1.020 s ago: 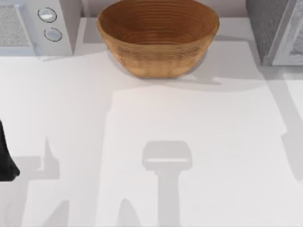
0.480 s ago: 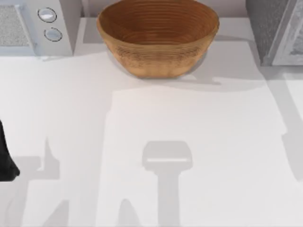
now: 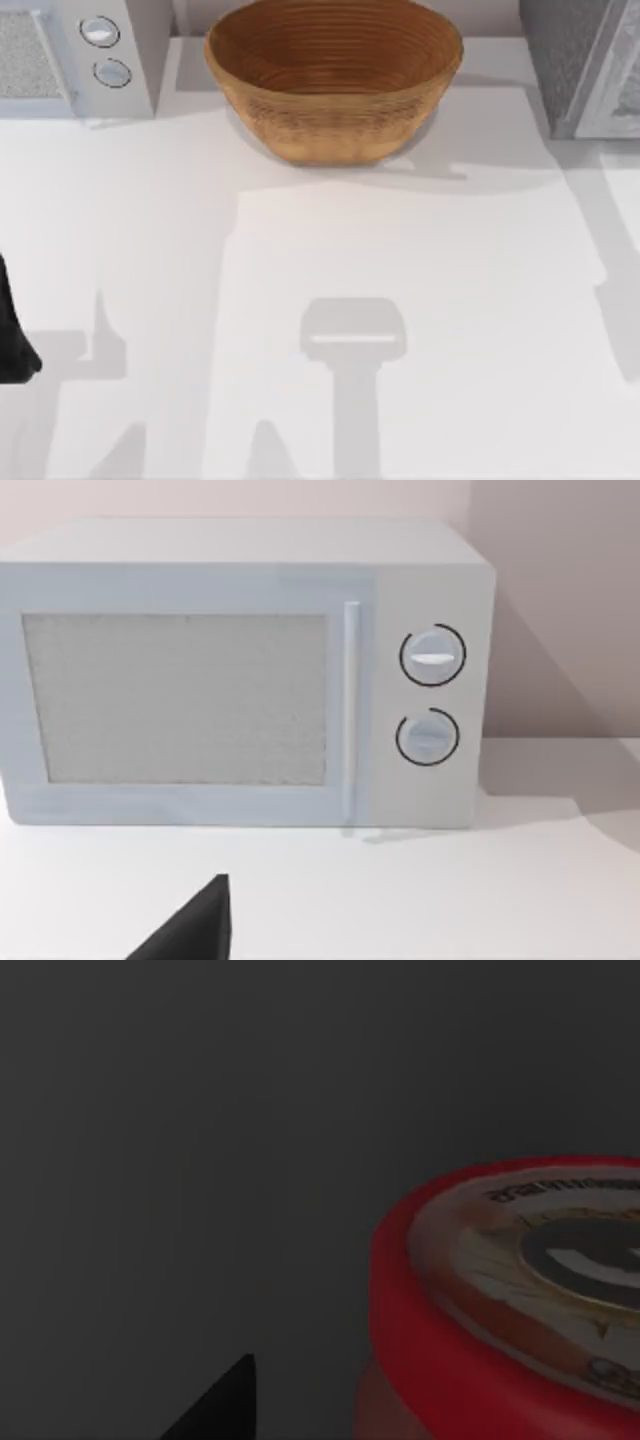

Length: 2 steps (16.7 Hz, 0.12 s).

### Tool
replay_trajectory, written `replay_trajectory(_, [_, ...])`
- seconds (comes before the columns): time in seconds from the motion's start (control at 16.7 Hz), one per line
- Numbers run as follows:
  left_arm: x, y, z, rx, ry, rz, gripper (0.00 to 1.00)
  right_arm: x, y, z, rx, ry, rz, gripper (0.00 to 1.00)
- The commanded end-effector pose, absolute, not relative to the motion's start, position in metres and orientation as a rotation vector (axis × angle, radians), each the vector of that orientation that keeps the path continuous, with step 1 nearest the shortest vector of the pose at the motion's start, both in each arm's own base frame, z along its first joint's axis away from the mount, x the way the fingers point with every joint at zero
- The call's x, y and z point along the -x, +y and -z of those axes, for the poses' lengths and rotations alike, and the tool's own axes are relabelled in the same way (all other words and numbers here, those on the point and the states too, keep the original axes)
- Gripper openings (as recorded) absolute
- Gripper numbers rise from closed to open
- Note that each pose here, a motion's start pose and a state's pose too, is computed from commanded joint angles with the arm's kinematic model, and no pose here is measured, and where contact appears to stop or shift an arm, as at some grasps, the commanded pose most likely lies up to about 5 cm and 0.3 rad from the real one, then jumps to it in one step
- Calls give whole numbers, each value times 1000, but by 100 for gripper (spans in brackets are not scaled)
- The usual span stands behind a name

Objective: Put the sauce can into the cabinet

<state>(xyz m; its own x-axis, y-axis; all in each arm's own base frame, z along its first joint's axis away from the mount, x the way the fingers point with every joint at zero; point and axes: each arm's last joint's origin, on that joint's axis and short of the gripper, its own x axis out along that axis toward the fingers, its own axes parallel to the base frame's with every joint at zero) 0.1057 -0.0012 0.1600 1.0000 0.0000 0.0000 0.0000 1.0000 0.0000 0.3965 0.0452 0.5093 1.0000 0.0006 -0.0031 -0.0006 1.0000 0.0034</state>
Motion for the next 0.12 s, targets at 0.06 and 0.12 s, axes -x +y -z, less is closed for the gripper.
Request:
replay_trajectory(0.06, [-106,-1,-160,0,0,0,100,-396,45,-509,-3,3,-1,100])
replay_trajectory(0.12, [-106,-1,-160,0,0,0,100,-396,45,-509,-3,3,-1,100])
